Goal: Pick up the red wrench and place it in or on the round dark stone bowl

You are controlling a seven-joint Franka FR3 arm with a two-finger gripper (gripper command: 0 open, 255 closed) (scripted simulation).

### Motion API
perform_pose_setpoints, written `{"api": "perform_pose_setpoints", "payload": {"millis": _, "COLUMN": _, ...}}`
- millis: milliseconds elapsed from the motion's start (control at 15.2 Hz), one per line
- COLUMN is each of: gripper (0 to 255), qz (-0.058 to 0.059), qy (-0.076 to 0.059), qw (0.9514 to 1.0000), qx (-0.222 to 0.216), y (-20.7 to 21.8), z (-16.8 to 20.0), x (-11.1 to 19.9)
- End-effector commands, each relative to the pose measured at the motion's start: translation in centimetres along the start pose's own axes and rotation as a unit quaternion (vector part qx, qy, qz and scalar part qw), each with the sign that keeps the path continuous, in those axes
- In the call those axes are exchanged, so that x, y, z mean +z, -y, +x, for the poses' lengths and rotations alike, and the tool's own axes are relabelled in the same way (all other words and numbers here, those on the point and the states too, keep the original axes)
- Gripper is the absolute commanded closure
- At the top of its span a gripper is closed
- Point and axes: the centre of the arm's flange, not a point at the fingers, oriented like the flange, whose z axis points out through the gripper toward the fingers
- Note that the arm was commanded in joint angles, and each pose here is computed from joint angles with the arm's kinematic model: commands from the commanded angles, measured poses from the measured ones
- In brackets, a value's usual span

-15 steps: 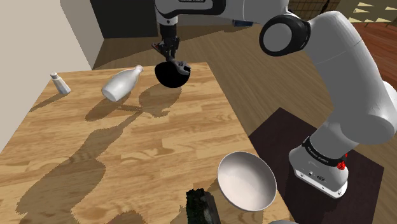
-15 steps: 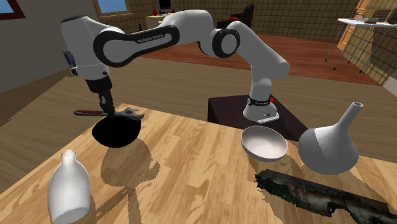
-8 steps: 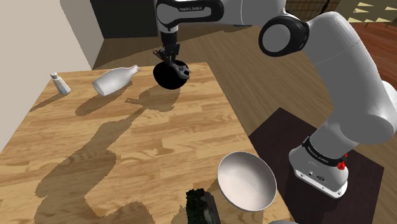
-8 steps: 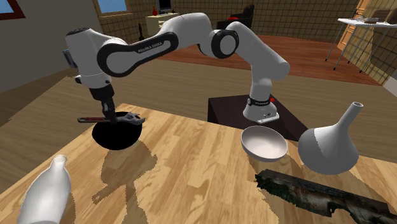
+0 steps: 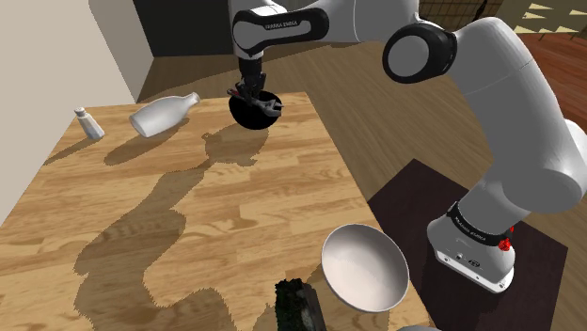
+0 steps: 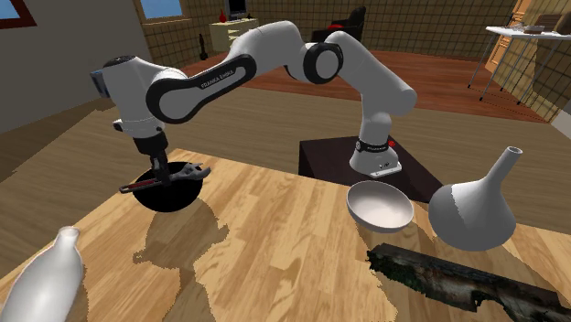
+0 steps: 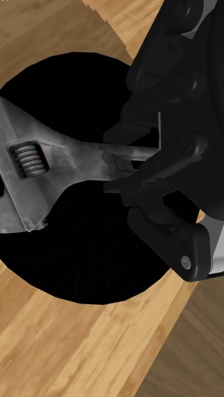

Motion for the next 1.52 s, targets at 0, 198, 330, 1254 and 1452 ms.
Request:
{"api": "perform_pose_setpoints", "payload": {"millis": 0, "gripper": 255, "qz": -0.001, "qy": 0.002, "qw": 1.0, "qx": 0.001, "y": -0.2, "z": 0.0, "x": 0.4}}
{"api": "perform_pose_setpoints", "payload": {"millis": 198, "gripper": 255, "qz": -0.001, "qy": 0.002, "qw": 1.0, "qx": 0.001, "y": -0.2, "z": 0.0, "x": 0.4}}
{"api": "perform_pose_setpoints", "payload": {"millis": 330, "gripper": 0, "qz": -0.001, "qy": 0.002, "qw": 1.0, "qx": 0.001, "y": -0.2, "z": -0.1, "x": 0.3}}
{"api": "perform_pose_setpoints", "payload": {"millis": 1254, "gripper": 0, "qz": -0.001, "qy": 0.002, "qw": 1.0, "qx": 0.001, "y": -0.2, "z": 0.0, "x": -4.6}}
{"api": "perform_pose_setpoints", "payload": {"millis": 1452, "gripper": 0, "qz": -0.001, "qy": 0.002, "qw": 1.0, "qx": 0.001, "y": -0.2, "z": 0.0, "x": -4.6}}
